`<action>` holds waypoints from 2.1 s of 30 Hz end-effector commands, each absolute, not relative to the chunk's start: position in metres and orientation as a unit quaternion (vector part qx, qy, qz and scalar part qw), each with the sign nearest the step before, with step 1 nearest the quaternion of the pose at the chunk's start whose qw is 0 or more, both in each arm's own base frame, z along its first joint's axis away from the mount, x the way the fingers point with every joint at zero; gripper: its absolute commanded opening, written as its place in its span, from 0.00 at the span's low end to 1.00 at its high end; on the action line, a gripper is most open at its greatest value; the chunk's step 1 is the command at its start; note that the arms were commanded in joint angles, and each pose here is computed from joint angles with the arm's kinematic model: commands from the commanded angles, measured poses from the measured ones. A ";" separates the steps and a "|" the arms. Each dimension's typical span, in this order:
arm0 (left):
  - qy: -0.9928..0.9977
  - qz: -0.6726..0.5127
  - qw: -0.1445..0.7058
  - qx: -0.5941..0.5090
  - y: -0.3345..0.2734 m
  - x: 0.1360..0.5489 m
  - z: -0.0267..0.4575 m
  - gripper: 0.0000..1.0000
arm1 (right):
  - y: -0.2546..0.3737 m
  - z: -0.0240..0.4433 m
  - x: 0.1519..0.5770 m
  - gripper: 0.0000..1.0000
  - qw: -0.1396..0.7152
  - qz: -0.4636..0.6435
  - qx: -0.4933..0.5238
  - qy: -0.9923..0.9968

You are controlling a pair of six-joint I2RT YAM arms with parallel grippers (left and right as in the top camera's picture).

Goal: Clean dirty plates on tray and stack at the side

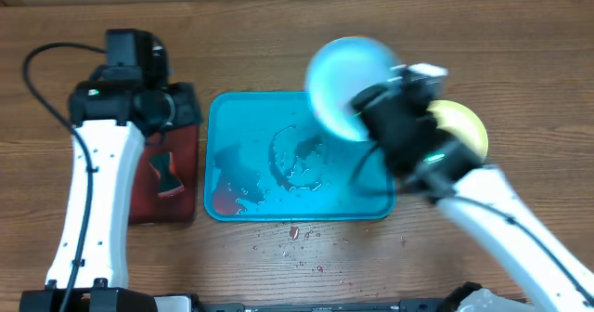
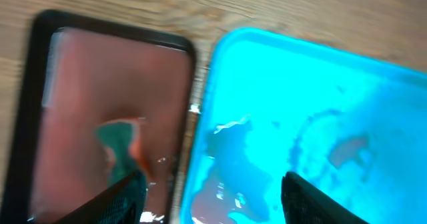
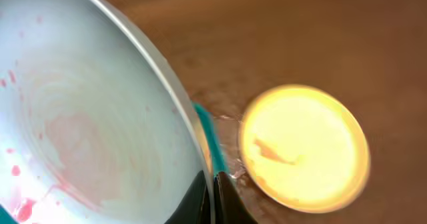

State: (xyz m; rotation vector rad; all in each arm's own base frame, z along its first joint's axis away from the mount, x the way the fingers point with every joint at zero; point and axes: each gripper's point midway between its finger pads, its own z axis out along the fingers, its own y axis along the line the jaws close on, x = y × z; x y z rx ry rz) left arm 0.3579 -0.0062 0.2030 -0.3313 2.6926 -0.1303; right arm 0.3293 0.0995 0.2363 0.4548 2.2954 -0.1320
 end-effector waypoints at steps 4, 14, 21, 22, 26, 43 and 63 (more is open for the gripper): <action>0.971 -0.071 0.221 -0.047 -0.052 0.364 0.207 0.66 | 0.016 0.209 0.326 0.04 0.263 0.029 0.307 0.914; 0.970 -0.085 0.228 0.002 -0.089 0.365 0.207 0.65 | -0.092 0.117 0.301 0.04 0.131 -0.005 0.457 0.880; 0.970 -0.086 0.228 0.007 -0.093 0.366 0.205 0.65 | -0.087 0.062 0.296 0.04 0.061 -0.013 0.456 0.888; 0.970 -0.086 0.227 0.007 -0.093 0.366 0.205 0.65 | -0.086 0.060 0.296 0.04 0.057 -0.014 0.455 0.888; 0.970 -0.086 0.227 0.007 -0.093 0.366 0.205 0.65 | -0.081 0.058 0.297 0.21 0.050 -0.006 0.433 0.900; 0.969 -0.087 0.232 0.005 -0.093 0.368 0.206 1.00 | -0.025 0.192 0.274 0.61 0.087 0.106 0.270 0.953; 0.969 -0.087 0.232 0.005 -0.093 0.368 0.206 1.00 | 0.023 0.287 0.231 1.00 0.217 0.222 0.247 0.918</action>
